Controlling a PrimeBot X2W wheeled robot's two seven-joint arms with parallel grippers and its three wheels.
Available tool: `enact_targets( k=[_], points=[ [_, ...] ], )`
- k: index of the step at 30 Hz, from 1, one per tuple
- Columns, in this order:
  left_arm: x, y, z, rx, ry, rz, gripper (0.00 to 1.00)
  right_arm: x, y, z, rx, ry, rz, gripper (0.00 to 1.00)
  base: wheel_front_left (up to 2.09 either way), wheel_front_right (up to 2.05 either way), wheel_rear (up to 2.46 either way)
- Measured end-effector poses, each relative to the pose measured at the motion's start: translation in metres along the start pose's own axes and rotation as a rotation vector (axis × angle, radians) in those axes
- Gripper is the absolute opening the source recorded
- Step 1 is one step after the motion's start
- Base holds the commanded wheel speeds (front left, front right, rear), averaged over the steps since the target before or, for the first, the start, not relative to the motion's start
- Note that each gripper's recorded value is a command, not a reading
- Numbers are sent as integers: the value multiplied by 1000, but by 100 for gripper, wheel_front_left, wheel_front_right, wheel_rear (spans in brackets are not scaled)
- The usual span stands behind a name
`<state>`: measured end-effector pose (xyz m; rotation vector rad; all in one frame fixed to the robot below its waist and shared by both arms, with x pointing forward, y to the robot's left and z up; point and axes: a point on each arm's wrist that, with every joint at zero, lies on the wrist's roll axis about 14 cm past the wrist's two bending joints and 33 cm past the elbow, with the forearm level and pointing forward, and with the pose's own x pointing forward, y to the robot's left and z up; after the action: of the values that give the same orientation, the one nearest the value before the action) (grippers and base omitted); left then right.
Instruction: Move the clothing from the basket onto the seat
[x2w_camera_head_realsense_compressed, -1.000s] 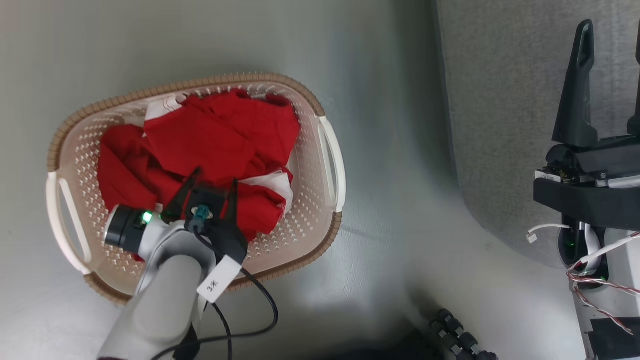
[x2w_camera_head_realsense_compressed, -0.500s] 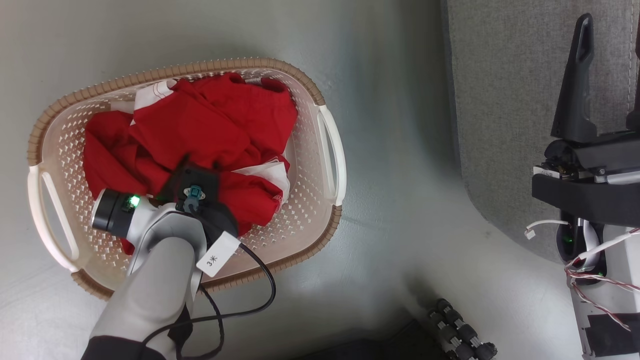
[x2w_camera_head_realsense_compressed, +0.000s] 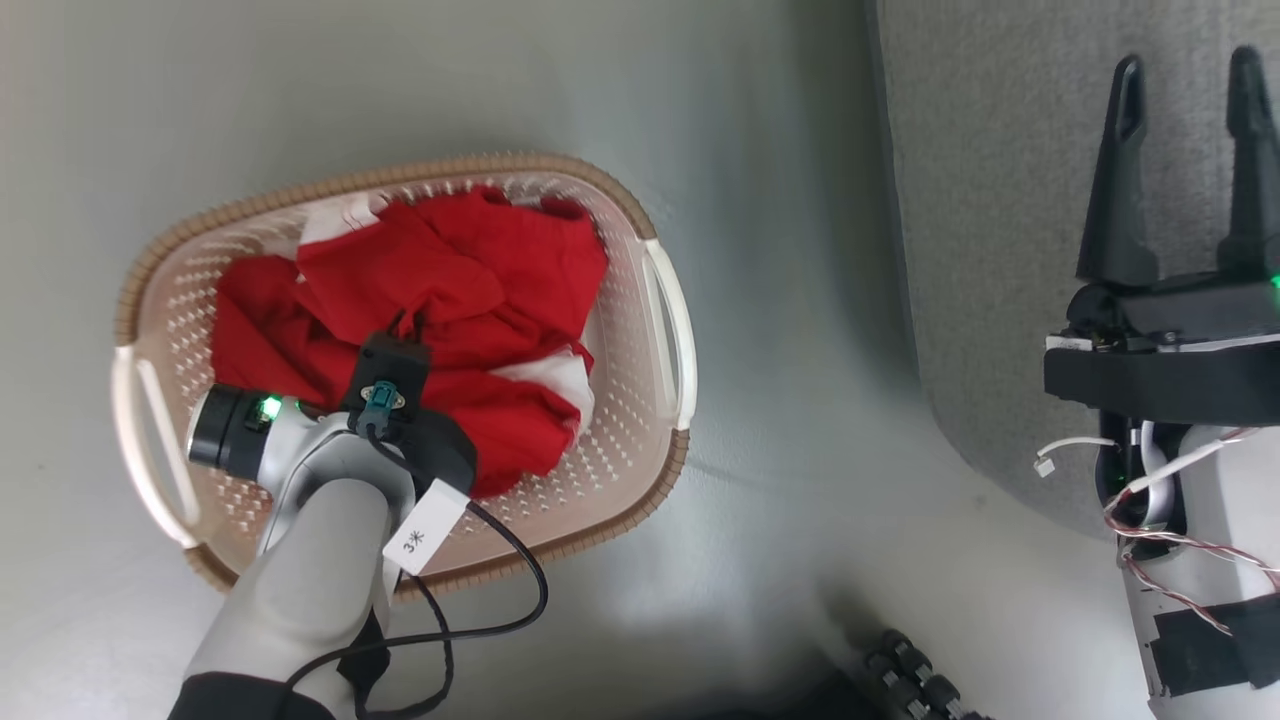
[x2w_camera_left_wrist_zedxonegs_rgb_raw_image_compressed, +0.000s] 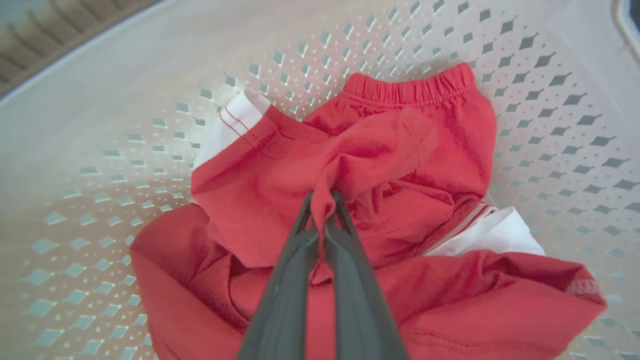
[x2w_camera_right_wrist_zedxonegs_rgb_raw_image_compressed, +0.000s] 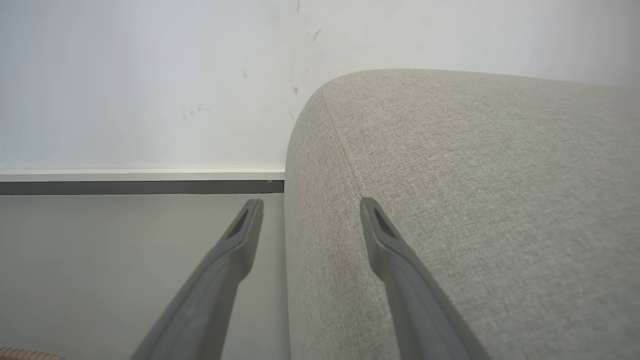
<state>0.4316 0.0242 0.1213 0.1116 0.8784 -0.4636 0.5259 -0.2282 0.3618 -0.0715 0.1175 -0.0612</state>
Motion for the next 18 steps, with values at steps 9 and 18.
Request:
enact_targets(
  k=[9,18],
  points=[
    [-32,4,62,-57,-173,0,0,-8,5,15,21,5,19,100,0,0,0],
    [-82,6,146,-76,-409,-15,0,-21,18,36,57,-9,53,100,0,0,0]
  ],
)
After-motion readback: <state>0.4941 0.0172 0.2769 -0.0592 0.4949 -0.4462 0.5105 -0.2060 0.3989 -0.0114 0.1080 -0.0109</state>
